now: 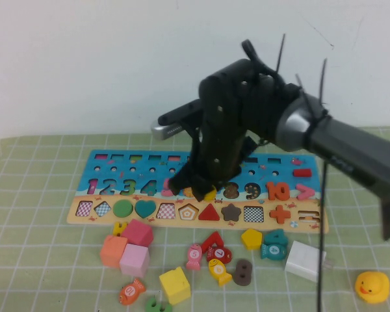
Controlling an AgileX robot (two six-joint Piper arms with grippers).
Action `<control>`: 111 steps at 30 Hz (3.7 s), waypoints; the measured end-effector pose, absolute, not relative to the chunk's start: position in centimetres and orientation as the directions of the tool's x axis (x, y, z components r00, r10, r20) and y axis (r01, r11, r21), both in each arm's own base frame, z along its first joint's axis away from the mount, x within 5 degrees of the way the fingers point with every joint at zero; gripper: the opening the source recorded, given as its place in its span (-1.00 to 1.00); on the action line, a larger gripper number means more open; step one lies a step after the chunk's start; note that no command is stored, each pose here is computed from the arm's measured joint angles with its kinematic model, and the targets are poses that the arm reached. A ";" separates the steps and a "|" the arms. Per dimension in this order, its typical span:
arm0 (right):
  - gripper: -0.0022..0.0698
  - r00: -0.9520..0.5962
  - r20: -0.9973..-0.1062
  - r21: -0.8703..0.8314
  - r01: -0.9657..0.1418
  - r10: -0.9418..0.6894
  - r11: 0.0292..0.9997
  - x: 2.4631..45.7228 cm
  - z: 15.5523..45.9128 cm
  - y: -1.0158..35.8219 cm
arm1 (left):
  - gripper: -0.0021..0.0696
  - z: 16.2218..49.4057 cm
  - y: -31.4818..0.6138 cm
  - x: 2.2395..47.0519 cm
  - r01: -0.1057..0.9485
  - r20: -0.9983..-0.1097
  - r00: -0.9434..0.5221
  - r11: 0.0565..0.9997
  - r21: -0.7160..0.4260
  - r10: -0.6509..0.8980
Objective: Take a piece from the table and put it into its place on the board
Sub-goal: Place the "number 6" into the hole of the number 6
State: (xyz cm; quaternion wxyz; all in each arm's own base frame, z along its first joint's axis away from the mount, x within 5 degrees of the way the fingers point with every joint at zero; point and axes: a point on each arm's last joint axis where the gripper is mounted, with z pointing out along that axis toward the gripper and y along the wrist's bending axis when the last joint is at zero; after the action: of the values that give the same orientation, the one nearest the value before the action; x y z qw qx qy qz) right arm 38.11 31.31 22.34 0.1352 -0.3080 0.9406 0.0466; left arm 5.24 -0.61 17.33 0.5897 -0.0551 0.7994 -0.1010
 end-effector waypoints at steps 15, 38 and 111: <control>-0.17 -0.760 -0.351 0.050 -0.598 -0.547 0.800 41.5 19.4 34.6 | -0.95 17.3 -0.6 5.2 0.032 -0.929 -0.299 0.971 -0.236 -0.216; -0.17 -0.908 -0.313 0.228 -0.355 -0.277 0.907 44.1 16.3 32.9 | -0.95 17.3 -0.7 5.2 0.032 -0.925 -0.301 0.967 -0.252 -0.231; -0.20 -0.889 -0.385 0.235 -0.355 -0.248 0.905 43.8 20.6 32.5 | -0.95 17.3 -0.7 5.2 0.033 -0.922 -0.302 0.965 -0.262 -0.240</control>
State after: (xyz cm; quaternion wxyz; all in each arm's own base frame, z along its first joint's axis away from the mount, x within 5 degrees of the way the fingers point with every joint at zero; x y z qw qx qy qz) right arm 43.83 32.52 20.56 0.1760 -0.1570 0.9600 0.1509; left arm 5.23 -0.73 17.33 0.5870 -0.0649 0.7986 -0.1162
